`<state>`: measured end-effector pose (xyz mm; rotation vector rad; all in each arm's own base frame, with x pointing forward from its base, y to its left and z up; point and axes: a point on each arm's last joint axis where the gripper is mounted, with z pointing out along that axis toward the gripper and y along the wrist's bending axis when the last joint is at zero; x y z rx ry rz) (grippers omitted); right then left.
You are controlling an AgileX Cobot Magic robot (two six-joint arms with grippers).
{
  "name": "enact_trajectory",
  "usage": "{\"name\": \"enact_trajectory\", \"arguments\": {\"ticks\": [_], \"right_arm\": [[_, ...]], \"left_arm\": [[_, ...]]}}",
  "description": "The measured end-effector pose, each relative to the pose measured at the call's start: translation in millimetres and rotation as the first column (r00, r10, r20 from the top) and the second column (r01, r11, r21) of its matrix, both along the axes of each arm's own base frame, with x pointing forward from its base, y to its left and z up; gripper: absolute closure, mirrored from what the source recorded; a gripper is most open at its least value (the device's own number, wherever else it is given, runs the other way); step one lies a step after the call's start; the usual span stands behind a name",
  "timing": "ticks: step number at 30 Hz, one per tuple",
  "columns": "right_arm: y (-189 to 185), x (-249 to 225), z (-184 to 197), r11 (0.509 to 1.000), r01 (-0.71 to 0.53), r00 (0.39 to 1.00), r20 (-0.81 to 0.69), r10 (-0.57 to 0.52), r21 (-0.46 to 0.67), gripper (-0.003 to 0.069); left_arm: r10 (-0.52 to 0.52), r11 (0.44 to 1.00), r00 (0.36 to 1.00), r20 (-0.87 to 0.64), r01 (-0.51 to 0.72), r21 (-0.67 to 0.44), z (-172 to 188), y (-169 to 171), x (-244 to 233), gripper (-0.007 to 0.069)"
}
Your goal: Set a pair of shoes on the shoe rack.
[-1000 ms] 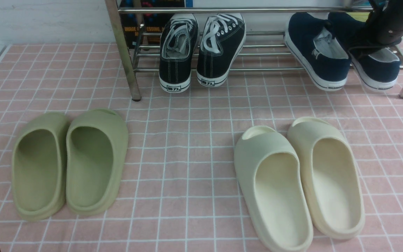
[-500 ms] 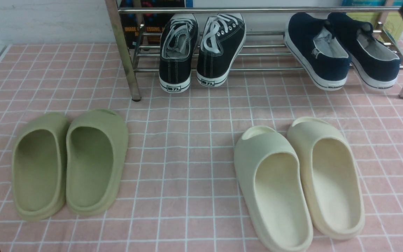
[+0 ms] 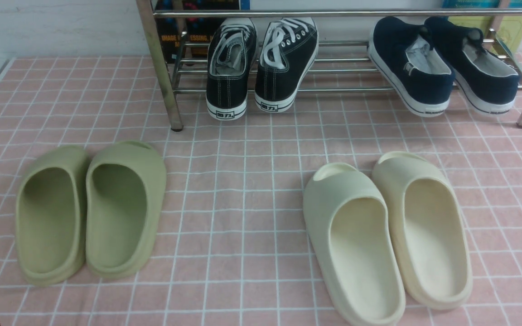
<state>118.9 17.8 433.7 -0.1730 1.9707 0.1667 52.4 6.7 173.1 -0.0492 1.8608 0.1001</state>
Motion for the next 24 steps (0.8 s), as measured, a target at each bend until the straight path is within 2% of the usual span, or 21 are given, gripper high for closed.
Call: {"name": "enact_trajectory", "arguments": {"ticks": [4,14,20,24], "right_arm": [[0.3,-41.0,-8.3,1.000,0.002,0.995,0.103,-0.003,0.011,0.0676],[-1.5,-88.8,-17.0,1.000,0.015,0.981,0.195,-0.010,-0.025,0.0673],[-5.4,-88.4,-26.0,0.997,0.052,0.978,0.206,-0.038,-0.063,0.0676],[-9.2,-69.7,-53.8,0.993,0.091,0.974,0.216,-0.072,-0.081,0.0677]], "left_arm": [[0.000,1.000,1.000,0.000,0.000,0.001,0.0,0.0,0.0,0.0388],[0.000,1.000,1.000,0.000,0.000,0.002,0.0,0.1,0.0,0.0388],[0.000,1.000,1.000,0.000,0.000,0.002,0.0,0.1,0.0,0.0388],[0.000,1.000,1.000,0.000,0.000,0.002,0.0,0.1,0.0,0.0388]]}}
